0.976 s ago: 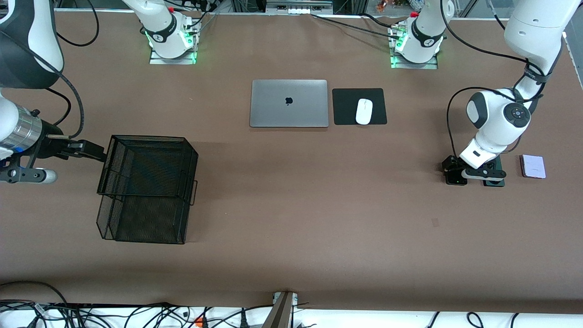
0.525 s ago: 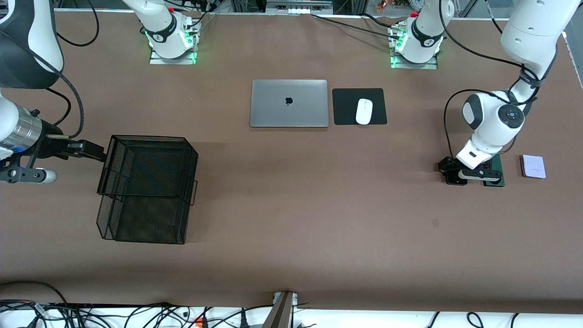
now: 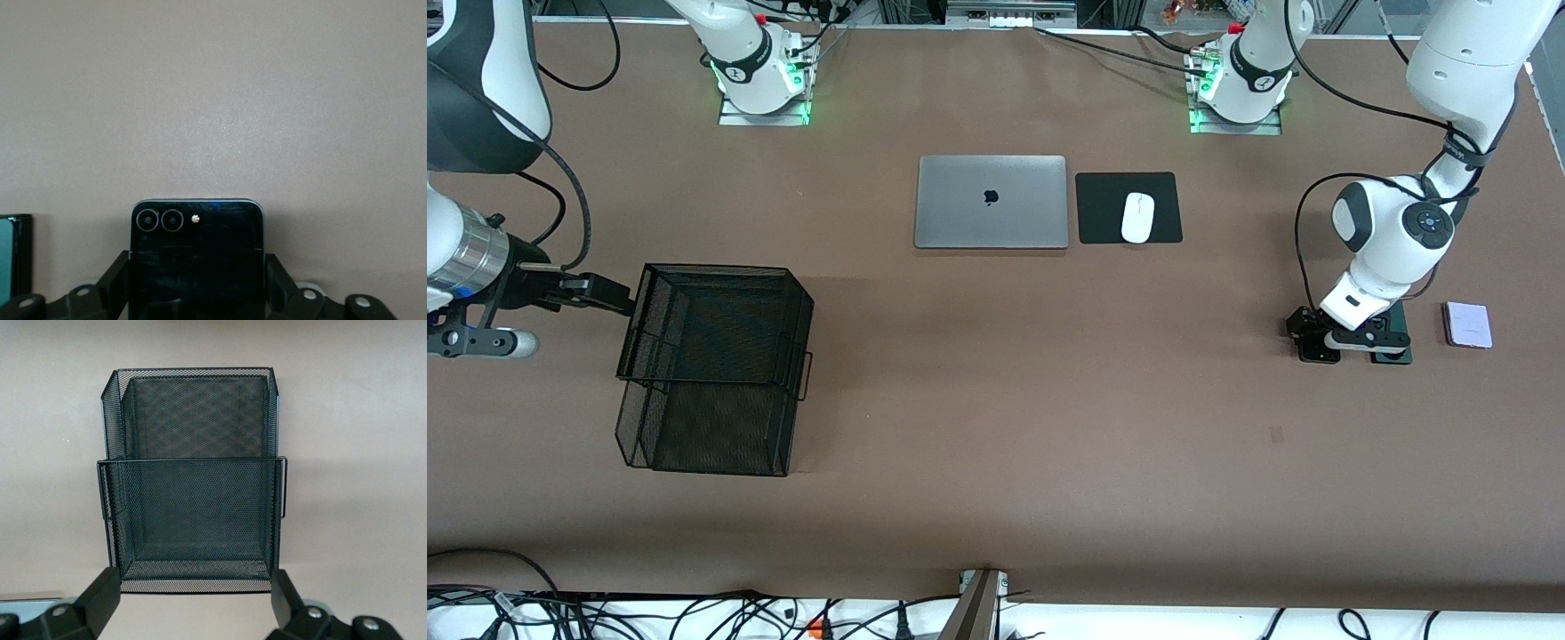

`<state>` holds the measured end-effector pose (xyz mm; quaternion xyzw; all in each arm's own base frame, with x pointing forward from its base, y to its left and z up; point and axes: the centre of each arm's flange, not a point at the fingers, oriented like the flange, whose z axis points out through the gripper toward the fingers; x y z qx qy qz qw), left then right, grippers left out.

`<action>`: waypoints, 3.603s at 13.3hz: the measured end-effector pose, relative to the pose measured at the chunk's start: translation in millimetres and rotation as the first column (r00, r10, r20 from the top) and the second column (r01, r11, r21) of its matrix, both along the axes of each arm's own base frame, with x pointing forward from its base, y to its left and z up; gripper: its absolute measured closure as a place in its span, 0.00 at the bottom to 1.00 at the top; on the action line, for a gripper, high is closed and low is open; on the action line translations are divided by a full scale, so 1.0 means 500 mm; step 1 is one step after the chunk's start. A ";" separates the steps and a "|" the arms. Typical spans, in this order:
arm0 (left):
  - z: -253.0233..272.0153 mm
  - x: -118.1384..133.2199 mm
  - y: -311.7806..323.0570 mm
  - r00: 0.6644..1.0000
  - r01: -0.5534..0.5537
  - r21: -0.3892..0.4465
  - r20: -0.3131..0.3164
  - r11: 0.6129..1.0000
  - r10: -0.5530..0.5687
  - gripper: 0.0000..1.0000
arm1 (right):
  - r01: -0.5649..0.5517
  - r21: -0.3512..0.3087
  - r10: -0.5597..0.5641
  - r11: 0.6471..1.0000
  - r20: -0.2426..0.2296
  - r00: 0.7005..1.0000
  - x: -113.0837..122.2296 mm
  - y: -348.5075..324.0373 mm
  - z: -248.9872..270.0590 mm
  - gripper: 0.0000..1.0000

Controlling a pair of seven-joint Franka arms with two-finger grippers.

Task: Place phones with both arms
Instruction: 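Close the left gripper on the black flip phone and lift it, then carry the flip phone with the left gripper and set it beside the laptop, then grasp the flip phone with the right gripper while the left gripper grasps the green phone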

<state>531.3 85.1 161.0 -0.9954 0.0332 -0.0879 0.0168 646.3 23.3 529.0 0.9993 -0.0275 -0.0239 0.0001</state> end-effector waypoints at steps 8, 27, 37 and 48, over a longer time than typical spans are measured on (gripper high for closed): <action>0.198 0.192 -0.175 0.992 -0.062 -0.055 -0.112 0.997 0.056 0.19 | 0.000 0.000 0.000 1.000 0.000 1.000 0.000 0.000 0.000 0.00; 0.038 0.019 -1.290 0.987 -0.160 -0.081 -0.041 0.984 0.157 0.19 | 0.006 0.000 -0.006 1.000 -0.001 1.000 0.001 -0.008 -0.003 0.00; 0.100 0.068 -1.278 0.981 -0.187 -0.048 0.041 0.981 0.189 0.00 | 0.007 0.001 -0.007 1.000 -0.011 1.000 0.005 -0.009 -0.015 0.00; 0.356 0.230 -0.568 0.979 -0.112 0.089 -0.162 0.990 0.125 0.00 | 0.052 0.109 -0.057 0.993 0.039 0.998 -0.025 0.528 -0.134 0.00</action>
